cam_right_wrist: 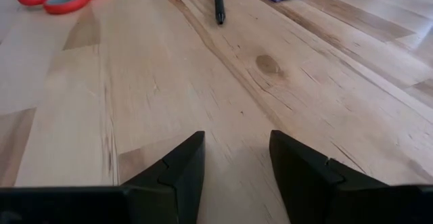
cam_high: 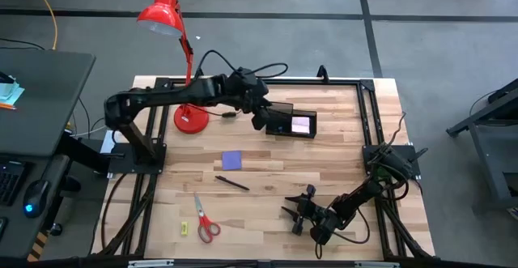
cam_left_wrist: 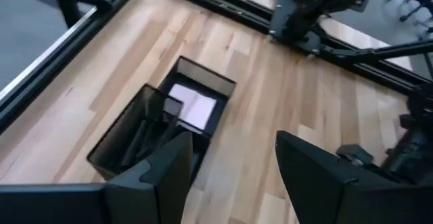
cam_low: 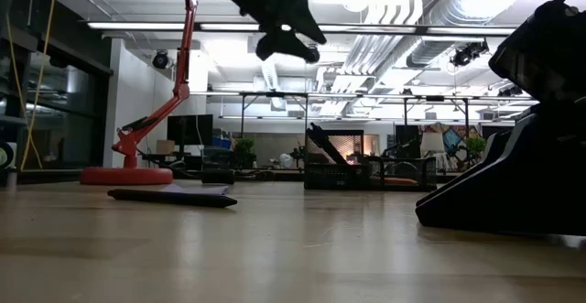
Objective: Pick and place office supplies into organizer
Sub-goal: Put the black pen into the black desk organizer
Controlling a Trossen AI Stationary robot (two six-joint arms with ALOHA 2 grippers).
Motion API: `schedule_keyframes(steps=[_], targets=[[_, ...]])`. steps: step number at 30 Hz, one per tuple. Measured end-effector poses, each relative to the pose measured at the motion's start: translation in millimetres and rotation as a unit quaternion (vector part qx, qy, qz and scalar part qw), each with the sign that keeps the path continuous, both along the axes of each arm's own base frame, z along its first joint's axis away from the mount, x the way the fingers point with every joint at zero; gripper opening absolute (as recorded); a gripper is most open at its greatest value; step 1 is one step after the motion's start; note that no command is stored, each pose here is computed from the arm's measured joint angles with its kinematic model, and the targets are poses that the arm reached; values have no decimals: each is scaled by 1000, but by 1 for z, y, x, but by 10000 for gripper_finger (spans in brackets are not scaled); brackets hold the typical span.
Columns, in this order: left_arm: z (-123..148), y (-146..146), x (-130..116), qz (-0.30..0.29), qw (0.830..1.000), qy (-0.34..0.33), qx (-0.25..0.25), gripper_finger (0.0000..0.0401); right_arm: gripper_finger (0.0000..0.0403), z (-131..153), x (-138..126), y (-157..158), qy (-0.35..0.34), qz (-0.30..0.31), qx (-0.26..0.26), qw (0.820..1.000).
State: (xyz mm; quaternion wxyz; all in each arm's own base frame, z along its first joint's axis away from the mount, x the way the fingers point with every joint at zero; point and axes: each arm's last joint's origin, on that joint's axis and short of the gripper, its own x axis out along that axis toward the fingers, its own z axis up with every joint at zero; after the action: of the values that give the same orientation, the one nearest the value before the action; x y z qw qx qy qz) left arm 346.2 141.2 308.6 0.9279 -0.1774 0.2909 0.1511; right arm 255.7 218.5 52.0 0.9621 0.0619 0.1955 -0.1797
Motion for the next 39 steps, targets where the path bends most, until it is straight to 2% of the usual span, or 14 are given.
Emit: schedule_keyframes(steps=[7, 10, 12, 16, 19, 23, 27, 30, 34, 39], targets=[[31, -16, -16, -10, 999, -39, 11, 180, 161, 2, 8, -5, -7, -3, 32, 999], [40, -36, -21, -37, 997, -63, 25, 172, 161, 3, 12, -7, -12, 1, 35, 999], [47, -54, -23, -60, 993, -91, 52, 167, 161, 3, 13, -8, -13, 0, 33, 999], [47, -82, -39, -75, 986, -118, 94, 159, 161, 4, 15, -9, -17, 0, 40, 999], [34, -100, -56, -91, 980, -151, 97, 154, 162, 5, 16, -8, -22, 4, 47, 999], [-5, -122, -78, -114, 968, -210, 76, 150, 163, 7, 17, -6, -25, 19, 43, 999], [-38, -137, -99, -130, 949, -276, 80, 150, 161, 13, 28, -9, -35, 36, 44, 998], [-59, -143, -111, -140, 946, -282, 72, 150, 166, 22, 44, -12, -38, 42, 35, 998], [-82, -153, -123, -162, 951, -258, 59, 150, 182, 32, 67, -18, -29, 46, 15, 998], [-101, -166, -137, -182, 934, -301, 55, 150, 208, 39, 91, -28, -7, 36, 3, 999]])
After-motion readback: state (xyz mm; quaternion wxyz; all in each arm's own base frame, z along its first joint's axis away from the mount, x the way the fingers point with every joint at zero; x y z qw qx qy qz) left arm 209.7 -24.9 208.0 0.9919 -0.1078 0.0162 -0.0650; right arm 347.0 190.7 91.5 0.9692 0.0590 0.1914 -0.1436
